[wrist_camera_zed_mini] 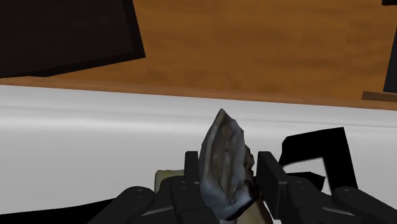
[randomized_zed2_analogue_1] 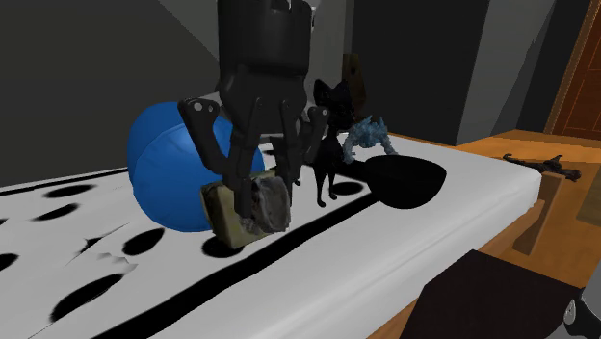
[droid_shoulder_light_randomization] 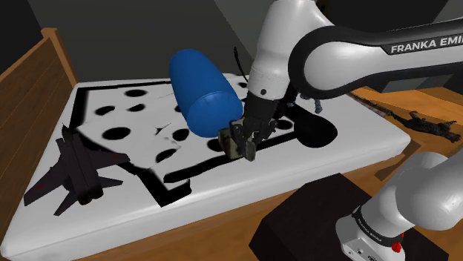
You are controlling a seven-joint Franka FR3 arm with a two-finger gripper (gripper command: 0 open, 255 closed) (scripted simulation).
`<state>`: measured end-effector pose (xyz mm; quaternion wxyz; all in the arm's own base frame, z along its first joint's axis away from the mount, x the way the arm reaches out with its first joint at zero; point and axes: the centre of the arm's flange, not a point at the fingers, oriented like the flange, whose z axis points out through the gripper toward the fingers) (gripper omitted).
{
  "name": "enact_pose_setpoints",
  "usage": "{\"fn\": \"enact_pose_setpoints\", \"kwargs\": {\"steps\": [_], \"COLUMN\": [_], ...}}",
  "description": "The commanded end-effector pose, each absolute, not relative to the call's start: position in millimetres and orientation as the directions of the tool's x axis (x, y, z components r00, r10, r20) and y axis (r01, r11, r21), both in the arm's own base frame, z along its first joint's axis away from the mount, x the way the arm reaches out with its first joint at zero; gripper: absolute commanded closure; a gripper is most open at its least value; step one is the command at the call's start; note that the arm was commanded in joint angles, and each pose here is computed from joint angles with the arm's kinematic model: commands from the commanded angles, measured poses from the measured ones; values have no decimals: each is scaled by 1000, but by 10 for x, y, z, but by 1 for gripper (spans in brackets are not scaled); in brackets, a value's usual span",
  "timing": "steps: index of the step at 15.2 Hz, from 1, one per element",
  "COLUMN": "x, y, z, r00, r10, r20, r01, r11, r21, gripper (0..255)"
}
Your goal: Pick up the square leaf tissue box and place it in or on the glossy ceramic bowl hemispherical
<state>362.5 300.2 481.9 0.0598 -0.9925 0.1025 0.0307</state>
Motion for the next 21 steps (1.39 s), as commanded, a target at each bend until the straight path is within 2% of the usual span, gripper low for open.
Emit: {"fn": "enact_pose_setpoints", "kwargs": {"steps": [1, 5, 21], "x": [3626, 3626, 3361], "y": [3005, 3005, 912], "z": [4942, 5134, 5227], "r00": [977, 977, 977], "r10": [-200, -200, -200], "r20": [-73, -73, -73], "r01": [-207, -207, -207], "r11": [-972, -972, -972], "r21": [-113, -113, -113], "gripper": [255, 255, 255]}}
